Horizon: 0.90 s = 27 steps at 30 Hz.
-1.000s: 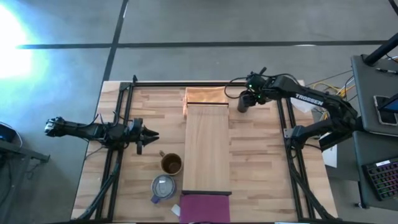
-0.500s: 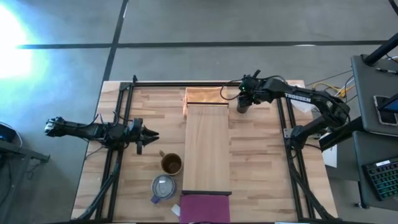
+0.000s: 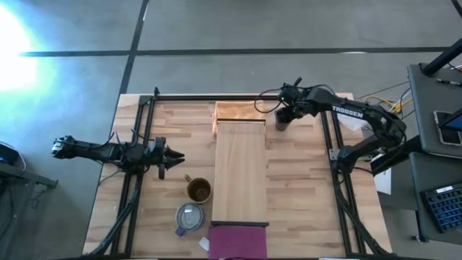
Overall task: Stack small to large cups/mugs on shelf
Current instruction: Put the black cup on the shelf
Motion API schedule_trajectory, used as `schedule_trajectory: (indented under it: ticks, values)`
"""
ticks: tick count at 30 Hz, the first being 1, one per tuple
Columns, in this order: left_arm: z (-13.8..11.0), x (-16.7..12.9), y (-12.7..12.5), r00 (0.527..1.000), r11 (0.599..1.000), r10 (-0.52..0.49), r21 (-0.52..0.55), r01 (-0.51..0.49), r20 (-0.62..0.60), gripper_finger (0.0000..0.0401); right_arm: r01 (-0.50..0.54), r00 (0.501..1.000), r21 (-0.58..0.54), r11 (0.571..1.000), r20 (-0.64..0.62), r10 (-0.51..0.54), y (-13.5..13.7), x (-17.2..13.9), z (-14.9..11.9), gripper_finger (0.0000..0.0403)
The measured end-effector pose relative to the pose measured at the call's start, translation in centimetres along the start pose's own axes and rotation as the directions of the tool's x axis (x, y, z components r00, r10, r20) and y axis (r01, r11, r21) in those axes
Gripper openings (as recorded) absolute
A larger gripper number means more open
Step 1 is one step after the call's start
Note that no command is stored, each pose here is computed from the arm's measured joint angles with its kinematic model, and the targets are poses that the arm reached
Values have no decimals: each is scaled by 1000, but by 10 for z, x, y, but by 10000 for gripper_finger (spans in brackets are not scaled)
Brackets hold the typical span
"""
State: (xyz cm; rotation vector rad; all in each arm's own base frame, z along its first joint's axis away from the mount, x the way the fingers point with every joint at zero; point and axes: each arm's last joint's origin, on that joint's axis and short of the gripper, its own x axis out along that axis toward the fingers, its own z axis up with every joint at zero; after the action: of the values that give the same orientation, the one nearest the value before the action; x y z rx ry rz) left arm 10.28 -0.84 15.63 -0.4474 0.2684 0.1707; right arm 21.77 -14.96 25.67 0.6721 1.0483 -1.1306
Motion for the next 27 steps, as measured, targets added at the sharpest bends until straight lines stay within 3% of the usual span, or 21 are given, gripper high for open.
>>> schedule_trajectory:
  ticks: [5, 9, 17, 23, 27]
  values:
    - [1, 0, -1, 1000, 1000, -12, -5, 12, 18, 95, -10, 999, -72, 997, -35, 7, 1, -42, 8, 9]
    - [3, 0, -2, 999, 1000, -22, -11, 22, 39, 95, -67, 996, -133, 989, -61, 60, 6, -95, 8, 9]
    - [3, 0, -2, 998, 1000, -27, -13, 28, 48, 95, -326, 939, -171, 930, 52, 339, 32, -191, -5, 9]
    - [3, 1, -2, 998, 1000, -27, -14, 28, 49, 95, -376, 912, -304, 876, 50, 408, 84, -212, -15, 9]
    - [2, 1, -1, 998, 999, -31, -15, 32, 55, 95, -319, 934, -415, 852, 15, 358, 124, -204, -16, 9]
